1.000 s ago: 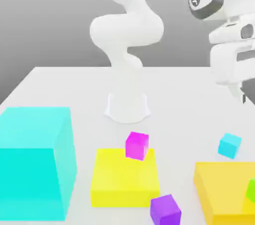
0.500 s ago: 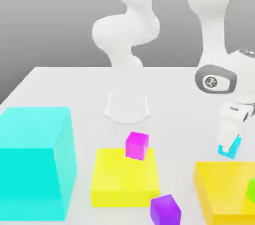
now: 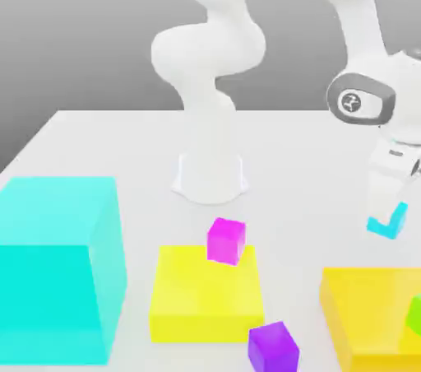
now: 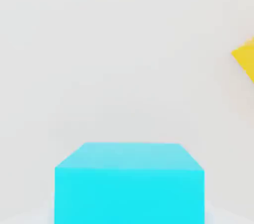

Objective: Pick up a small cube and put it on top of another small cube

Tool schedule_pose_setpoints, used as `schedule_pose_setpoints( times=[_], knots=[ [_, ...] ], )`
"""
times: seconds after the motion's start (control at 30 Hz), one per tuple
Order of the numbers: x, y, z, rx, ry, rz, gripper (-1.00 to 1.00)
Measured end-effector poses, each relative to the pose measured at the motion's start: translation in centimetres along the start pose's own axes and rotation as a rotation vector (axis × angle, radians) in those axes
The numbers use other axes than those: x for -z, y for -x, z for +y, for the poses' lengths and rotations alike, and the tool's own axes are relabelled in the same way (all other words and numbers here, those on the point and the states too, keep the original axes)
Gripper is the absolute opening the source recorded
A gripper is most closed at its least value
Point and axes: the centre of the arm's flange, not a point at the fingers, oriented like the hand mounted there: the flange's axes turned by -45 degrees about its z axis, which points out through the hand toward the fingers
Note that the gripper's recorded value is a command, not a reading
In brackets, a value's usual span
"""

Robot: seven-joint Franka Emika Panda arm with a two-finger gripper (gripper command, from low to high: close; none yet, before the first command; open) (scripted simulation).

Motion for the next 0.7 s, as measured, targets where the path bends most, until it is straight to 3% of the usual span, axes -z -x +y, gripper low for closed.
schedule_pose_setpoints(
  times=[0.4, 0.5, 0.53, 0.7],
  knots=[
    [9.1, -8.8, 15.9, 0.074, -0.004, 0.001, -1.00],
    [6.8, -9.3, 18.0, 0.080, -0.004, 0.001, -1.00],
    [5.1, -9.3, 18.1, 0.080, -0.004, 0.001, 1.00],
    [5.1, -9.3, 18.1, 0.080, -0.004, 0.001, 1.00]
  ],
)
